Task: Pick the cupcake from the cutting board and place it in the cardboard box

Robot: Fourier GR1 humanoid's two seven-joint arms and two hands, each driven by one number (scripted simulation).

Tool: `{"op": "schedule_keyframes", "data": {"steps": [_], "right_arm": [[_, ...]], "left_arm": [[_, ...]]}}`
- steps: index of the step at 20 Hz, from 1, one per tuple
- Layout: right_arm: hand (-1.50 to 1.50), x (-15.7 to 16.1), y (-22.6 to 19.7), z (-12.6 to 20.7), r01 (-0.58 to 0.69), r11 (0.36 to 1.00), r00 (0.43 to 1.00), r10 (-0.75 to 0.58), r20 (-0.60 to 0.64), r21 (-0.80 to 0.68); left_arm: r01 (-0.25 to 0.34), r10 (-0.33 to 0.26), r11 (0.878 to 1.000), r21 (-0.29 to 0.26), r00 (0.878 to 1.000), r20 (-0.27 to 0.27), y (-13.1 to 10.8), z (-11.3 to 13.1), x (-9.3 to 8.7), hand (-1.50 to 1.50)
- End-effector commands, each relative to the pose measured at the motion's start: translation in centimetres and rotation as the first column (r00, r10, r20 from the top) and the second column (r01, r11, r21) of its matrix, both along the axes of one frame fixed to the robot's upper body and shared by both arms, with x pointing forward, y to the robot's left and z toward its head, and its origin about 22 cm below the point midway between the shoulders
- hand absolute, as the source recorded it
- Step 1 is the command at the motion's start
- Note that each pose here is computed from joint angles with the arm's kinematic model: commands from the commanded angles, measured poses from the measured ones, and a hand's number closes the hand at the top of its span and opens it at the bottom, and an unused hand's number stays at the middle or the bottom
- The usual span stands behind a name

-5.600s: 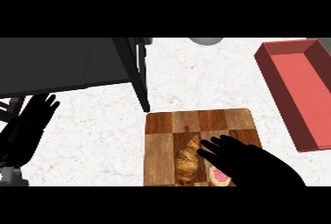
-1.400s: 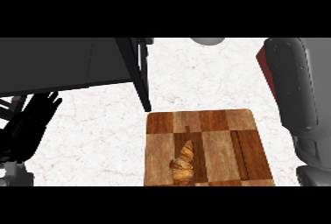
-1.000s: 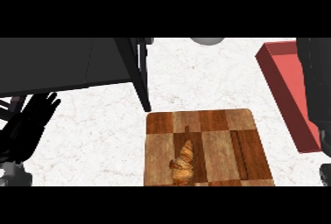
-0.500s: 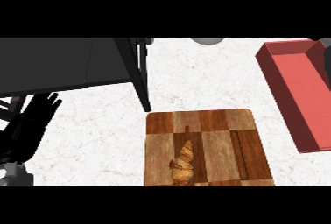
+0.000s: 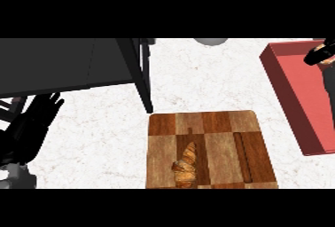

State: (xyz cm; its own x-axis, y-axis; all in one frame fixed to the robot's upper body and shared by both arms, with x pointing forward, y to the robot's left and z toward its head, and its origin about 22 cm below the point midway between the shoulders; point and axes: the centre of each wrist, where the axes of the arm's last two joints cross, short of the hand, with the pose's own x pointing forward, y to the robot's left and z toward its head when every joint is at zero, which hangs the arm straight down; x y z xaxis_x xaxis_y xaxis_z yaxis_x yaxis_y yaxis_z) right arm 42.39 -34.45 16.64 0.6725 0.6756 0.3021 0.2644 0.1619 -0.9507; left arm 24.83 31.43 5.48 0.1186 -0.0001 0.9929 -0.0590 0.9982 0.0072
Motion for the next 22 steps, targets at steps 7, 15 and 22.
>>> {"op": "schedule_keyframes", "data": {"steps": [7, 15, 22], "right_arm": [[-1.50, -1.6, 0.1, -7.7, -0.047, 0.986, 0.999, 0.045, 0.019, 0.161], [-1.50, -2.6, -4.0, -2.9, -0.019, 0.960, 0.864, -0.125, 0.488, 0.280], [-1.50, -6.5, -6.4, -2.6, -0.025, 0.928, 0.749, -0.229, 0.621, 0.372]], "left_arm": [[0.001, -0.001, 1.000, 0.000, 1.000, -0.022, -0.3, -0.2, -0.5, 0.00], [-0.024, 0.024, 1.000, -0.016, 1.000, -0.002, 0.8, -0.3, -0.7, 0.00], [-0.030, 0.031, 1.000, 0.008, 1.000, -0.006, -0.4, -0.7, -0.4, 0.00]]}}
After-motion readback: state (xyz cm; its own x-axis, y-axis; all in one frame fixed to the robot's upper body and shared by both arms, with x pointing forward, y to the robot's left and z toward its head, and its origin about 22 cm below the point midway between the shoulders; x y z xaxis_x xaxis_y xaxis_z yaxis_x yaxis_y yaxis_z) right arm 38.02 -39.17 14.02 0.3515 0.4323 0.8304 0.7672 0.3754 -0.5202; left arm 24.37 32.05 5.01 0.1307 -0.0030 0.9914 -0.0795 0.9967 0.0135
